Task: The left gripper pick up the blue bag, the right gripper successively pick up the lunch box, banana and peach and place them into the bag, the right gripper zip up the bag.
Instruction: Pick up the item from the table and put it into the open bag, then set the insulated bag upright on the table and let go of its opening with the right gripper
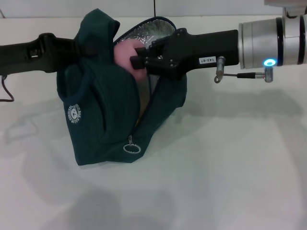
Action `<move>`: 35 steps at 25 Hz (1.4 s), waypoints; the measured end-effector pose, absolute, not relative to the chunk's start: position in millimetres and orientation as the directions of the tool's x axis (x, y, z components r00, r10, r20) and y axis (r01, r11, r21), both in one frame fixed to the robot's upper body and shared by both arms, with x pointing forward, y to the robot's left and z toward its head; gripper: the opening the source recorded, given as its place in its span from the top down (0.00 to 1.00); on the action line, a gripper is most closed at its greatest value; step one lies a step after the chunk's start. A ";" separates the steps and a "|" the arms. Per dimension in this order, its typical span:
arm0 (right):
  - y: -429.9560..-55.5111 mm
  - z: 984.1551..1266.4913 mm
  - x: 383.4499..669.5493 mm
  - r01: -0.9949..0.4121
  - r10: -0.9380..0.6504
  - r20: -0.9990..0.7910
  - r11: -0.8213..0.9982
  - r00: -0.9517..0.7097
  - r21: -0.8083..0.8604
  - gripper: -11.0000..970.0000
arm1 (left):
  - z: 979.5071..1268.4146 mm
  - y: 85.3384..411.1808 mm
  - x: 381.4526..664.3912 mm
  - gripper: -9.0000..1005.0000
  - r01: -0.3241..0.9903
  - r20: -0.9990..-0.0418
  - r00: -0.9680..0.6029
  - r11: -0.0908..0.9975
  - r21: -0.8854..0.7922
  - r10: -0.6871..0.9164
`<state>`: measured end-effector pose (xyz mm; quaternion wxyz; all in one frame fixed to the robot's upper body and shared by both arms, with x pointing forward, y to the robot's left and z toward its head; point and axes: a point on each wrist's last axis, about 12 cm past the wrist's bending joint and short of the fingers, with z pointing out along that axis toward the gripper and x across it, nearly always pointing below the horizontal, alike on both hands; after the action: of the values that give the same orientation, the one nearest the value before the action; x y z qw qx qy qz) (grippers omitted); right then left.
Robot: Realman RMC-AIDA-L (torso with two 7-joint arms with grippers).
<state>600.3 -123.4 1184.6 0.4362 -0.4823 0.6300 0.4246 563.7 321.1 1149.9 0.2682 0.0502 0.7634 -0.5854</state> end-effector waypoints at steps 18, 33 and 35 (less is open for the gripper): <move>-189.6 1179.3 600.3 -0.866 -0.016 -0.923 0.351 -0.386 0.356 0.50 | 1148.1 322.6 561.6 0.95 0.385 -0.463 -0.852 0.309 -0.870 -0.244; -228.6 1127.6 586.1 -0.612 0.165 -0.713 0.406 -0.681 0.679 0.46 | 1150.2 314.5 565.5 0.95 0.397 -0.469 -0.853 0.298 -0.868 -0.228; -228.7 1126.1 587.2 -0.596 0.188 -0.698 0.399 -0.691 0.697 0.39 | 1150.5 314.0 565.9 0.95 0.399 -0.470 -0.853 0.298 -0.868 -0.226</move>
<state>587.2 -228.7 1126.1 0.3688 -0.1358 0.7507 0.5311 565.9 314.0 1150.5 0.2647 0.0567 0.7607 -0.5899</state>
